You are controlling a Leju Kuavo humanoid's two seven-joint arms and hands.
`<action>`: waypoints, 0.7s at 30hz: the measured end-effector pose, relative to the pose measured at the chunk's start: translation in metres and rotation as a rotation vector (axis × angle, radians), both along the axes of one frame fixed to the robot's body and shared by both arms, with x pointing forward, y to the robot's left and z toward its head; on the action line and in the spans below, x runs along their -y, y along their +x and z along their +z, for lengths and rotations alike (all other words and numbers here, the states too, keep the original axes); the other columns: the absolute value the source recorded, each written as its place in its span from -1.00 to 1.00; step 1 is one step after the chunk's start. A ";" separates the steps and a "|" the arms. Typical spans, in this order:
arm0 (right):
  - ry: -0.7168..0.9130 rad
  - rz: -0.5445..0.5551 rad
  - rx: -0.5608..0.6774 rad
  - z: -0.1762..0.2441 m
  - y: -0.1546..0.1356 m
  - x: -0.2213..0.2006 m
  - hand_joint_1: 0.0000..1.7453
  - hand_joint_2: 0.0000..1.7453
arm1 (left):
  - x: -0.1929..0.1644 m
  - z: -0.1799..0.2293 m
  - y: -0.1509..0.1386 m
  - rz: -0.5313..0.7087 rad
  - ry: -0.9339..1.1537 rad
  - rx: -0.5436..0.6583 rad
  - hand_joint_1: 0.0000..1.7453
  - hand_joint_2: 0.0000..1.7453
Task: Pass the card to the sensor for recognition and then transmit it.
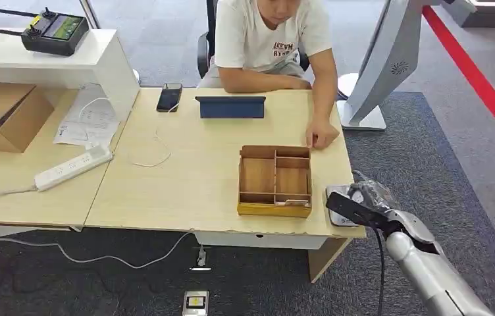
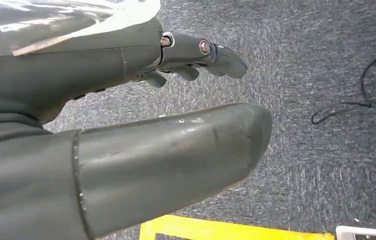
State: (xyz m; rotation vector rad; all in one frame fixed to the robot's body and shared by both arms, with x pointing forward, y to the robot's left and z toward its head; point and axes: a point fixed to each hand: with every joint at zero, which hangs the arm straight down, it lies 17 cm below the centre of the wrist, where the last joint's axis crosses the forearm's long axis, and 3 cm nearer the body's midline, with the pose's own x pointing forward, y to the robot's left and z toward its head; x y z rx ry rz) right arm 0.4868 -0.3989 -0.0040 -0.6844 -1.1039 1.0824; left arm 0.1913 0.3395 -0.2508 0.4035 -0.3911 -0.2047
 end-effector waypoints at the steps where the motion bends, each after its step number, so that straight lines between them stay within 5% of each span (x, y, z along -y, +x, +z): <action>1: 0.000 -0.001 -0.001 0.000 0.000 0.000 1.00 1.00 | 0.000 0.000 0.000 0.000 0.000 0.000 -1.00 -1.00; 15: 0.003 -0.004 0.008 0.001 0.001 0.001 1.00 1.00 | 0.000 0.000 0.001 -0.007 0.003 0.001 -1.00 -1.00; 21: -0.010 0.018 0.084 0.040 0.024 -0.004 1.00 1.00 | 0.000 0.001 0.003 -0.010 0.006 0.010 -1.00 -1.00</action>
